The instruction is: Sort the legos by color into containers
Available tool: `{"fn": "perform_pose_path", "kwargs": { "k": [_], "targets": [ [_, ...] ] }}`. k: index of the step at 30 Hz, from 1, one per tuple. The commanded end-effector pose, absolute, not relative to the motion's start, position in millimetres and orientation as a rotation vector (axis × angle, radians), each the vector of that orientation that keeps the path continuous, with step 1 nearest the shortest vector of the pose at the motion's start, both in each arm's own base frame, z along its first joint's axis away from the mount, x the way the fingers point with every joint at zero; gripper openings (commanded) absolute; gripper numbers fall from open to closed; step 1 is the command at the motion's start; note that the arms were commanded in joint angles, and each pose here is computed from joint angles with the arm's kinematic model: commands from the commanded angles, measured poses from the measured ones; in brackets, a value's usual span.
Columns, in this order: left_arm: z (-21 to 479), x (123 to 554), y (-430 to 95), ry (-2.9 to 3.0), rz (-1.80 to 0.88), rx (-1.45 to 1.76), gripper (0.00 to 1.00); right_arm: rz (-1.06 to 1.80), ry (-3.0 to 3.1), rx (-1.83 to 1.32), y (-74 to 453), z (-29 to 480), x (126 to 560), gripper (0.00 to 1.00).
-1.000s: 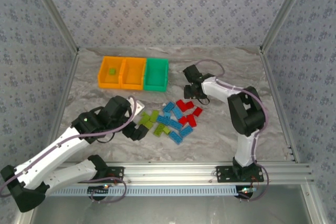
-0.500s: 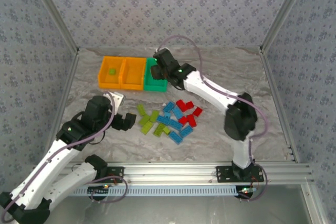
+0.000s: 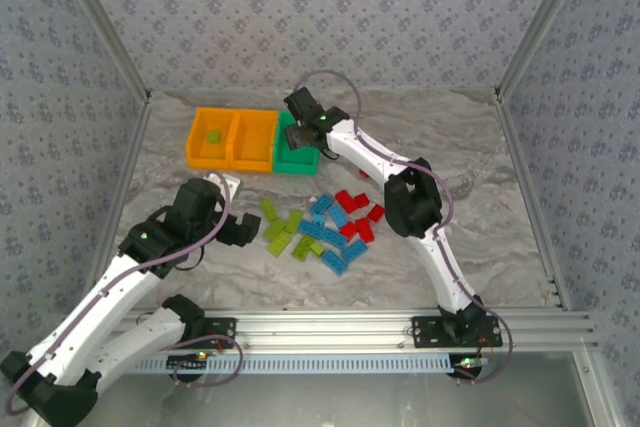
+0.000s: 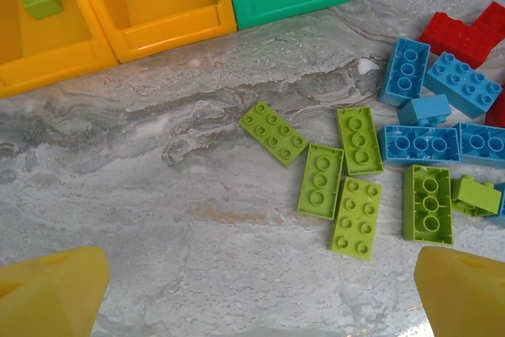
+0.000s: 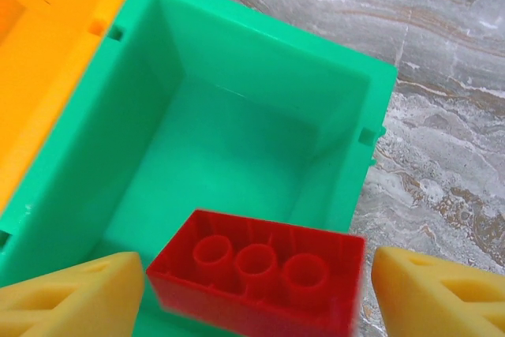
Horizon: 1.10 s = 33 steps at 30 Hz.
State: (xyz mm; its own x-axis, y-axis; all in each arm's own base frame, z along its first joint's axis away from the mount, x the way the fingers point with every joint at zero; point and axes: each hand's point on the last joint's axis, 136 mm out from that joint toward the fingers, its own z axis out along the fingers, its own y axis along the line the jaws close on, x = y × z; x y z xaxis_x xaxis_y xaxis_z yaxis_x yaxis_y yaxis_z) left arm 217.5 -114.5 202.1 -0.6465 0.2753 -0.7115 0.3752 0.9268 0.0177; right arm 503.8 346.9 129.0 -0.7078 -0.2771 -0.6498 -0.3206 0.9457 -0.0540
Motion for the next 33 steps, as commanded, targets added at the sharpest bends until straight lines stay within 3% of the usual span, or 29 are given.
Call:
{"fn": "perform_pose_path", "kwargs": {
  "k": [1, 8, 15, 19, 22, 26, 33],
  "targets": [
    [201.8, 221.4, -110.8, 2.305, -0.147, 0.437, 0.99, 0.109, 2.373, -0.443, 346.4, 162.9, 495.4, 0.78],
    [196.9, 220.5, -115.6, 2.340, -0.172, 0.451, 0.99, 0.159, 2.343, -0.473, 334.1, 222.8, 450.1, 0.80],
    [207.1, 221.2, -168.5, 2.403, -0.402, 0.468, 0.99, 0.380, 2.377, -0.413, 266.3, 268.0, 327.8, 0.88],
    [191.8, 241.9, -210.4, 2.453, -0.444, 0.501, 0.99, 0.523, 2.364, -0.361, 224.0, 272.5, 255.4, 0.99],
    [166.5, 257.2, -240.5, 2.529, -0.434, 0.581, 0.98, 0.512, 2.422, -0.239, 187.2, 253.9, 219.9, 1.00],
    [136.7, 281.1, -277.1, 2.577, -0.386, 0.641, 0.92, 0.456, 2.512, -0.116, 154.3, 228.6, 192.3, 1.00],
    [92.9, 328.2, -304.5, 2.627, -0.271, 0.621, 0.78, 0.468, 2.550, -0.053, 152.5, 215.2, 186.9, 1.00]
  ]
}}
